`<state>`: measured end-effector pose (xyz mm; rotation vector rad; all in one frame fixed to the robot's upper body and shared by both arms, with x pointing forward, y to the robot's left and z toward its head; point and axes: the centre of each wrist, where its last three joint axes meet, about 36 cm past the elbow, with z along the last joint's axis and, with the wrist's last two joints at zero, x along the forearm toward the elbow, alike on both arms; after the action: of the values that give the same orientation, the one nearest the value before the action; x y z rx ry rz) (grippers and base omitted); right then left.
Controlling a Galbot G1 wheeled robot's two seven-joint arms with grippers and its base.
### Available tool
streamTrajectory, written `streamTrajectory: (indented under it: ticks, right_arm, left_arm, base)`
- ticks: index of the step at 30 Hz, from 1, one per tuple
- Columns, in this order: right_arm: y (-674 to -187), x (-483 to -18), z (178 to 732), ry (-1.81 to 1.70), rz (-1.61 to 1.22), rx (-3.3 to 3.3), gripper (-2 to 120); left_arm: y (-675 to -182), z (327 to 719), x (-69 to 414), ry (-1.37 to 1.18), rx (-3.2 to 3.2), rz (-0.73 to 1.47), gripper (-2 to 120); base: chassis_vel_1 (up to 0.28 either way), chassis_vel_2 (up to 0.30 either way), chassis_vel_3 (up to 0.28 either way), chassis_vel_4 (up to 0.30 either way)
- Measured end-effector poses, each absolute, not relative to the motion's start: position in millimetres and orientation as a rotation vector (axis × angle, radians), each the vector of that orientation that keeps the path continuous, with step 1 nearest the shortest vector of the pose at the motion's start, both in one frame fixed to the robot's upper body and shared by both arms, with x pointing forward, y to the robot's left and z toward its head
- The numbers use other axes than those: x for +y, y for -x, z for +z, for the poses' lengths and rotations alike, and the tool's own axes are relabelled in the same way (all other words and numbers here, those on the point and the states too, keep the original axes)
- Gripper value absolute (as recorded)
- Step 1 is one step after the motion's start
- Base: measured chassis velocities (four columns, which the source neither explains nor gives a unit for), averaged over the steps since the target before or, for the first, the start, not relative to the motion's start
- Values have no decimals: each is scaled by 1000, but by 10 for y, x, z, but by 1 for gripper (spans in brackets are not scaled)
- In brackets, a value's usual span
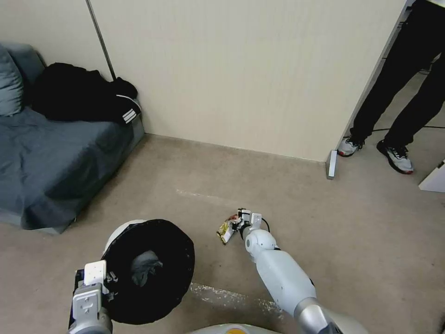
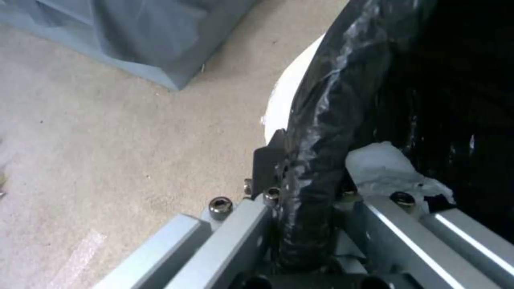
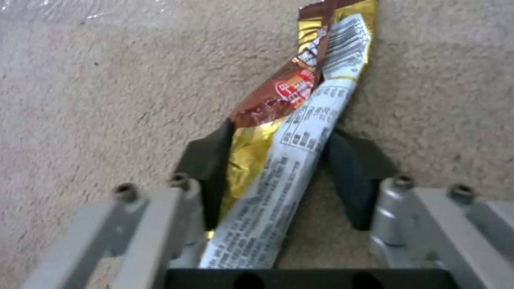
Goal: Pick up the trash bin, then pick up the garbage from the floor and place it into the trash bin.
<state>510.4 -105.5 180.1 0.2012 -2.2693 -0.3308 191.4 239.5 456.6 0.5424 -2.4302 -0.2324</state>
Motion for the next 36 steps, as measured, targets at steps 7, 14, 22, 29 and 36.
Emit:
streamTrajectory:
  ticks: [7,14,22,29,36]
  right_arm:
    - [-5060,-1079,1751,-196,-343,-2265,15]
    - [-4989,-1046,1732,-206,-341,-2276,0]
    - [-4922,-1008,1742,-210,-338,-2299,0]
    - [-4805,-866,2057,-253,-402,-2411,0]
    - [-4572,-1040,2973,-504,-479,-2755,0]
  left_arm:
    - [-1909,4563,2383,-540,-2433,-231,0]
    - [-1905,4573,2380,-538,-2435,-232,0]
    - [-1912,4576,2381,-535,-2440,-232,0]
    - [-1931,4582,2377,-525,-2449,-221,0]
    - [-1954,4571,2378,-510,-2450,-216,0]
  base:
    - [0,0,0,0]
    - [0,0,0,0]
    - [0,0,0,0]
    - [0,0,0,0]
    - [0,0,0,0]
